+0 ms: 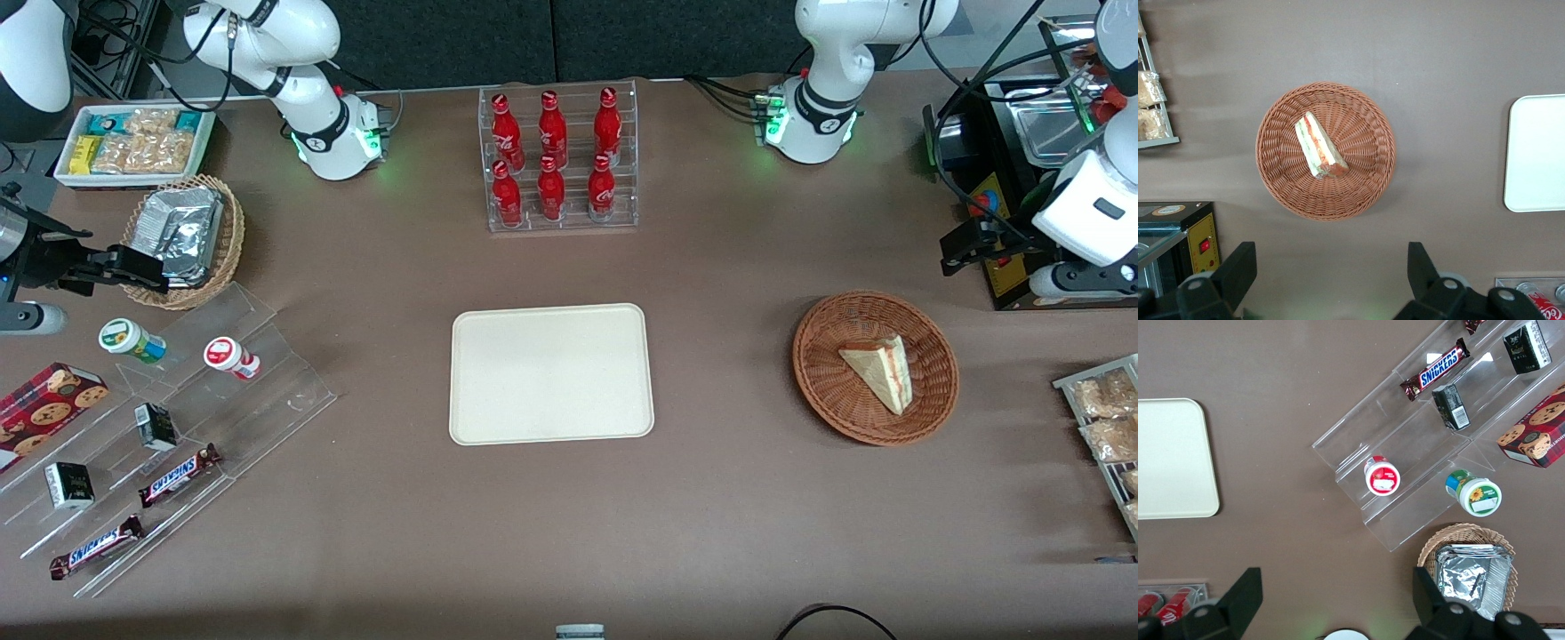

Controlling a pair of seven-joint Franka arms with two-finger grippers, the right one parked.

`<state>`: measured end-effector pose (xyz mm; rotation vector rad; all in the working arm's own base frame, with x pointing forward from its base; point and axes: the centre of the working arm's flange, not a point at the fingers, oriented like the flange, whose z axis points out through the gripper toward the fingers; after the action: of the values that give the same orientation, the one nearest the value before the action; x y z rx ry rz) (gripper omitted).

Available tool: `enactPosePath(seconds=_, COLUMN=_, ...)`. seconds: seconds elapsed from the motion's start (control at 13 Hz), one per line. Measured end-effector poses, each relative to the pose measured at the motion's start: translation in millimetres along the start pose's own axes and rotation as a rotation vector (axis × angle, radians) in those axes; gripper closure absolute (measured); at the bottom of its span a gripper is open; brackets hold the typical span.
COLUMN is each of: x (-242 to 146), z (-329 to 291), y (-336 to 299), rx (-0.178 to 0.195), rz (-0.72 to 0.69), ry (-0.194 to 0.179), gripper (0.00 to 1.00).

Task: Place sandwich from basket to tray
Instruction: 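Move the left gripper over the sandwich in the wicker basket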

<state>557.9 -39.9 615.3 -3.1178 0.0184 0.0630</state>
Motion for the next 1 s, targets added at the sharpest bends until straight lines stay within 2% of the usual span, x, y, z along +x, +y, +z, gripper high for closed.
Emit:
enactPosePath(seconds=0.23, x=0, z=0, y=0, rx=0.000, rz=0.000, ry=0.000, gripper=0.00)
enactPosePath(seconds=0.38, x=5, z=8, y=0, rx=0.002, rz=-0.003, ry=-0.016, gripper=0.00)
enactPosePath(seconds=0.46, x=10, z=21, y=-1, rx=0.003, rz=-0.014, ry=-0.040, gripper=0.00)
enactPosePath(seconds=0.69, x=30, z=82, y=-3, rx=0.014, rz=-0.138, ry=-0.172, gripper=0.00)
enactPosePath(seconds=0.77, x=37, z=104, y=-4, rx=0.015, rz=-0.213, ry=-0.200, gripper=0.00)
enactPosePath(seconds=0.85, x=45, z=125, y=-5, rx=0.019, rz=-0.296, ry=-0.200, gripper=0.00)
enactPosePath(seconds=1.0, x=53, z=169, y=-7, rx=0.020, rz=-0.429, ry=-0.157, gripper=0.00)
